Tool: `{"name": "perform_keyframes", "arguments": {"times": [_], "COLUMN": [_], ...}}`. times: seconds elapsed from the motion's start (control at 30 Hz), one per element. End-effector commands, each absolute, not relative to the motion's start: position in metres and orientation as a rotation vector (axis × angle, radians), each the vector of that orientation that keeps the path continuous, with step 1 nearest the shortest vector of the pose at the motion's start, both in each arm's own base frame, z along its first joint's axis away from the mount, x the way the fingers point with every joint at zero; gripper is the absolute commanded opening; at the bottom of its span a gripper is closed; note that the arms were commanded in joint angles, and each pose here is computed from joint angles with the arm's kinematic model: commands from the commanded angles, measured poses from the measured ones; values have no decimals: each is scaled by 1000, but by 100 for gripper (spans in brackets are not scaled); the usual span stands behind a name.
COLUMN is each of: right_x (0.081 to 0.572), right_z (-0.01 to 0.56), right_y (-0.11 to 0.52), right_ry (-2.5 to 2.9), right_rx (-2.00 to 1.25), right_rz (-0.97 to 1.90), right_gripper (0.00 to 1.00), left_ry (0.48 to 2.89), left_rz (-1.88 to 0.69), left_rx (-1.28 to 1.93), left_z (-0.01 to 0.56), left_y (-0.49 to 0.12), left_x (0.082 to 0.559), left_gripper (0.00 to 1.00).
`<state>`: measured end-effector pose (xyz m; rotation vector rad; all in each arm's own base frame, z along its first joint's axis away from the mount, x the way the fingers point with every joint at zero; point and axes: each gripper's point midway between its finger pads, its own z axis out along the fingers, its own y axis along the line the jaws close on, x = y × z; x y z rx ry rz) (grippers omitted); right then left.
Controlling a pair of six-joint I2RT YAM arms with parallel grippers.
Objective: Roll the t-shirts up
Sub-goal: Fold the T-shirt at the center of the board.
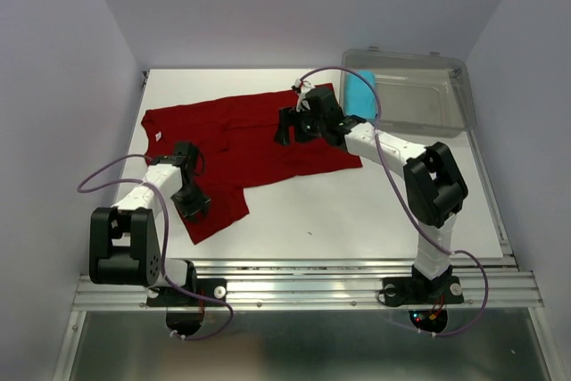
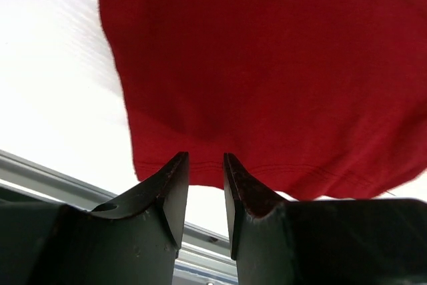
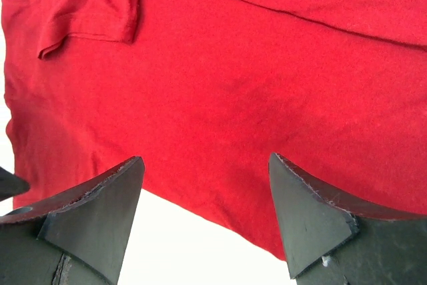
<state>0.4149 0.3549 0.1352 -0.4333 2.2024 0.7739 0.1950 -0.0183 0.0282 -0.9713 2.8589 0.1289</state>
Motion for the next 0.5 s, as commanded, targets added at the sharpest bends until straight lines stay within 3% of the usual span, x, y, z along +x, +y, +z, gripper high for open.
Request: {"name": "perform_keyframes", "arguments": {"times": [0.0, 0.23, 0.47], "right_x": [401, 409, 428], "right_z": [173, 125, 84], "right_y": [366, 367, 344], "right_ry": [2109, 2238, 2338], "right_rx": [-470, -420, -351], "right_rz": [836, 714, 470], "right_gripper": [81, 81, 81], "left_ry": [2748, 2514, 2457], "left_rz": [-16, -62, -18], "left_rx": [-882, -859, -872], "left_z": [55, 114, 110], "left_y": [-28, -23, -14], "left_x": [226, 295, 360], "left_gripper": [38, 39, 38]}}
